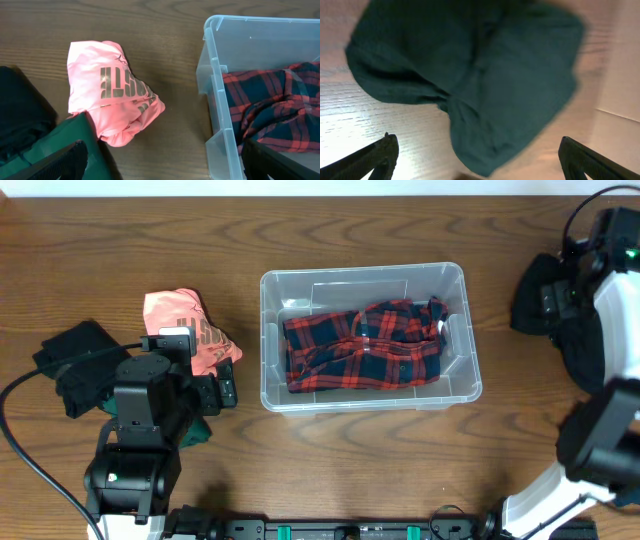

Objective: Pack container
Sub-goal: 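Carry the plaid shirt with the right gripper and drop it into the bin, then grasp the black garment on the right with the right gripper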

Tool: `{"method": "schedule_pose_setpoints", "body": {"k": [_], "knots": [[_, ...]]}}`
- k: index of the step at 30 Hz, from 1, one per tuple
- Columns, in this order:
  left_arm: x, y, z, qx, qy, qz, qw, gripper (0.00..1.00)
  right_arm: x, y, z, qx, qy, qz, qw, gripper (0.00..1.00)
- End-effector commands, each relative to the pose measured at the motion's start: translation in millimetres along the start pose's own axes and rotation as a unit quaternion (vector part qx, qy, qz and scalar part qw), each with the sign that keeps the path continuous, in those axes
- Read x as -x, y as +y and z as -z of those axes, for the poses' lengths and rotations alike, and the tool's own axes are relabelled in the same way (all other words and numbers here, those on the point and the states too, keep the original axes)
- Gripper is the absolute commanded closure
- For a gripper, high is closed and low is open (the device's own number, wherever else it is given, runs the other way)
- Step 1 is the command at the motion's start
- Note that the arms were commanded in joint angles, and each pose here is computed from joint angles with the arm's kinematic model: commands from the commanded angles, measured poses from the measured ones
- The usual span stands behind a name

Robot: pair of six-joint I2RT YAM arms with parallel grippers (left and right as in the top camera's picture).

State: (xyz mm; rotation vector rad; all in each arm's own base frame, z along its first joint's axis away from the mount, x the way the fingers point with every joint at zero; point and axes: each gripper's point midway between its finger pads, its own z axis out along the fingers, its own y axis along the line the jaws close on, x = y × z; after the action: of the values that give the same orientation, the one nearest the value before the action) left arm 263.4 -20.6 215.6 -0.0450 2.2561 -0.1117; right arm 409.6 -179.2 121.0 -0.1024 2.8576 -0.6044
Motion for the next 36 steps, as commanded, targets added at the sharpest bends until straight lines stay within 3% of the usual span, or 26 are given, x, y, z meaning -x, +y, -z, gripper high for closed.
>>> {"method": "schedule_pose_setpoints", "body": {"k": [1, 6, 14, 17, 19, 22, 27, 32, 36], "knots": [[8, 0, 5, -0.001, -0.011, 0.004, 1.000, 0.02, -7, 18, -40, 0.021, 0.036, 0.041, 0.998, 0.01], [8, 0, 5, -0.001, -0.010, 0.004, 1.000, 0.02, -20, 20, -89, -0.016, 0.090, 0.061, 0.994, 0.01], [8, 0, 5, -0.001, -0.010, 0.004, 1.000, 0.02, -28, 26, -136, -0.021, 0.110, 0.064, 0.992, 0.02], [8, 0, 5, -0.001, -0.011, 0.004, 1.000, 0.02, -26, 26, -140, -0.021, 0.105, 0.057, 0.993, 0.25], [8, 0, 5, -0.001, -0.011, 0.004, 1.000, 0.02, -23, 24, -139, -0.025, 0.099, 0.051, 0.993, 0.52], [8, 0, 5, -0.001, -0.011, 0.004, 1.000, 0.02, -18, 21, -131, -0.029, 0.089, 0.035, 0.995, 0.73], [8, 0, 5, -0.001, -0.011, 0.004, 1.000, 0.02, 7, 9, -86, -0.032, 0.033, -0.010, 0.999, 0.99], [8, 0, 5, -0.001, -0.010, 0.004, 1.000, 0.02, 45, 6, 18, -0.002, -0.091, -0.045, 0.995, 0.99], [8, 0, 5, -0.001, -0.011, 0.004, 1.000, 0.02, 52, 13, 110, 0.006, -0.177, -0.035, 0.984, 0.99]]}}
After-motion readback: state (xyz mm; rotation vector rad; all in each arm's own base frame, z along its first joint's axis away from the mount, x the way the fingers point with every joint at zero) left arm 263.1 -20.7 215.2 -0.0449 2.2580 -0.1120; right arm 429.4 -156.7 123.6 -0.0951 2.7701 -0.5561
